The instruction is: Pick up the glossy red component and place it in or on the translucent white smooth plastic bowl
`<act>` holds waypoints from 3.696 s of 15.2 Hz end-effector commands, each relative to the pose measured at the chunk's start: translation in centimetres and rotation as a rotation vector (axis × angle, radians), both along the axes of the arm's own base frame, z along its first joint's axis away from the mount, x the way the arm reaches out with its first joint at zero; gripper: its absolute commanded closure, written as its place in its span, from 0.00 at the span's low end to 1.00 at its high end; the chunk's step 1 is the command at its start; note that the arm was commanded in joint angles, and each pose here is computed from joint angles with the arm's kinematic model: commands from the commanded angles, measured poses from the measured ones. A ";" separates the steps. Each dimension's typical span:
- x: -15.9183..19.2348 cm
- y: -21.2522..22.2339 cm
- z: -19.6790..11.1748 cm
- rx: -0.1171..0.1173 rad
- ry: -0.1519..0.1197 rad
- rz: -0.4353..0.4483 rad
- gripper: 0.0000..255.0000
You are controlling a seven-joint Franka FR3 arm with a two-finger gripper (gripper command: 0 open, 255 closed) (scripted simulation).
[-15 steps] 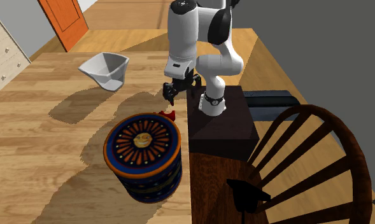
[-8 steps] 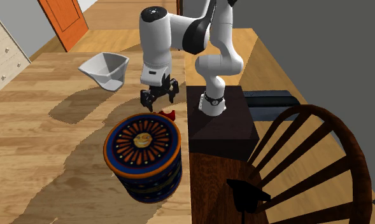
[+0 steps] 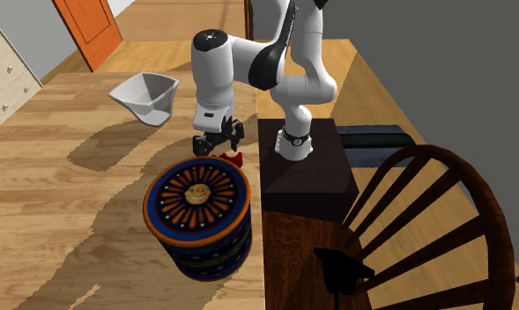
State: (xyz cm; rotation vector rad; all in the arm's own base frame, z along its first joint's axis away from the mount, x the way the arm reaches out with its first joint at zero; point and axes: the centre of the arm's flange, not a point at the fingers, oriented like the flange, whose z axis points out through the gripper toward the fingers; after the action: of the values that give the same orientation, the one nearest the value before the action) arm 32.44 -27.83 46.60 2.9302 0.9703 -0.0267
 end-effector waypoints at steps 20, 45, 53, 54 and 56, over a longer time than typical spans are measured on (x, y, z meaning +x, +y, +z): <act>0.0 0.0 1.2 0.000 0.000 0.000 1.00; 0.0 0.0 14.4 0.000 0.000 0.000 1.00; 0.0 0.0 18.7 0.000 0.000 0.000 1.00; 0.0 0.0 19.2 0.000 0.000 0.000 1.00; 0.0 0.0 20.2 0.000 0.000 0.000 1.00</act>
State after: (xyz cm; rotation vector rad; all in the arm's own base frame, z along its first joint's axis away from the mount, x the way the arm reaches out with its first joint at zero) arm 32.46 -27.78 66.25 2.9295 0.9699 -0.0259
